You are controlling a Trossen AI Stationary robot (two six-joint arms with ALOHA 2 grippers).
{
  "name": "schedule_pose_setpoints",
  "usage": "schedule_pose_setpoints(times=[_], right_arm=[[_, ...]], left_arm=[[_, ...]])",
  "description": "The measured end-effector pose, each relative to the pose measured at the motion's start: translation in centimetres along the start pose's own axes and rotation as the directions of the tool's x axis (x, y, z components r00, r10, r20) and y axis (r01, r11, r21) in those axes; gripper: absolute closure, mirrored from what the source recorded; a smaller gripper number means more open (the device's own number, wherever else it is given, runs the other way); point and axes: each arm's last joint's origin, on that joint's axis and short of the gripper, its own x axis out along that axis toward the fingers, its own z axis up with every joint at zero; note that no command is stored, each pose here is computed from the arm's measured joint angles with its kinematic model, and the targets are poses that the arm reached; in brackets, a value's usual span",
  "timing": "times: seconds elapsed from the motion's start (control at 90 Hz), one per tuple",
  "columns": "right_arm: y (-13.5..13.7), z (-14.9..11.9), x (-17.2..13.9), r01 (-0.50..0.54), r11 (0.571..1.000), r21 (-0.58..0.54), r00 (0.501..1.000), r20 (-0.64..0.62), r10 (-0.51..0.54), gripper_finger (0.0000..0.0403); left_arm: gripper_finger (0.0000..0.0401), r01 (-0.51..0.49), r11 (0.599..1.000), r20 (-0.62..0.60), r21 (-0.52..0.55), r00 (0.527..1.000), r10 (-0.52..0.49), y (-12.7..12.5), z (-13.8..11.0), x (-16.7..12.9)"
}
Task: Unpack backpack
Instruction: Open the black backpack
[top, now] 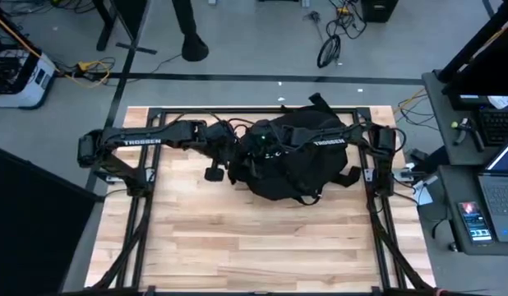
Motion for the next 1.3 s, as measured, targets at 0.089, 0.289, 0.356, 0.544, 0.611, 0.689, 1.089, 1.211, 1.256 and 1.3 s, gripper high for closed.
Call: schedule_pose_setpoints(times=[0.089,0.289,0.356,0.544,0.611,0.689,1.089,1.211,1.256,1.3], right_arm=[[0.2,0.1,0.1,-0.002,1.000,-0.006,1.000,0.010,0.002,0.0248],[0.6,0.5,0.1,-0.083,0.997,-0.004,0.995,0.053,0.083,0.0248],[0.4,0.6,0.1,-0.109,0.994,0.010,0.992,0.071,0.108,0.0248],[0.1,0.1,0.8,-0.065,0.998,0.007,0.996,0.063,0.064,0.0248],[-0.1,-0.1,1.3,-0.060,0.998,0.026,0.995,0.083,0.058,0.0248],[-0.2,-0.2,1.8,-0.057,0.998,0.032,0.993,0.110,0.053,0.0248],[-0.5,-0.5,1.6,-0.043,0.999,-0.013,0.996,0.073,0.044,0.0392],[-0.4,-0.2,1.0,-0.039,0.999,-0.022,0.997,0.064,0.040,0.0401],[-0.3,0.0,0.8,-0.037,0.999,-0.025,0.997,0.063,0.039,0.0401],[-0.3,0.2,0.4,-0.033,0.999,-0.028,0.998,0.060,0.034,0.0402]], left_arm=[[0.0401,0.002,1.000,-0.003,-0.002,1.000,-0.002,0.0,-0.1,0.1],[0.0401,0.006,1.000,-0.013,-0.007,1.000,-0.006,-0.1,-0.2,0.1],[0.0401,0.007,1.000,-0.015,-0.010,1.000,-0.007,-0.1,-0.2,0.1],[0.0401,0.006,1.000,-0.015,-0.012,1.000,-0.006,-0.1,-0.2,0.0],[0.0401,0.006,1.000,-0.015,-0.011,1.000,-0.007,-0.1,-0.1,-0.1],[0.0401,0.006,1.000,-0.014,-0.011,1.000,-0.006,0.0,-0.1,-0.1],[0.0401,0.003,1.000,-0.010,-0.010,1.000,-0.003,0.0,0.0,-0.1],[0.0401,0.008,1.000,-0.024,-0.016,1.000,-0.008,-0.1,-0.1,-0.2],[0.0401,-0.001,0.999,-0.034,-0.044,0.999,-0.001,-0.1,-0.2,-0.2],[0.0401,-0.019,0.995,-0.041,-0.098,0.999,0.015,0.0,-0.2,-0.2]])
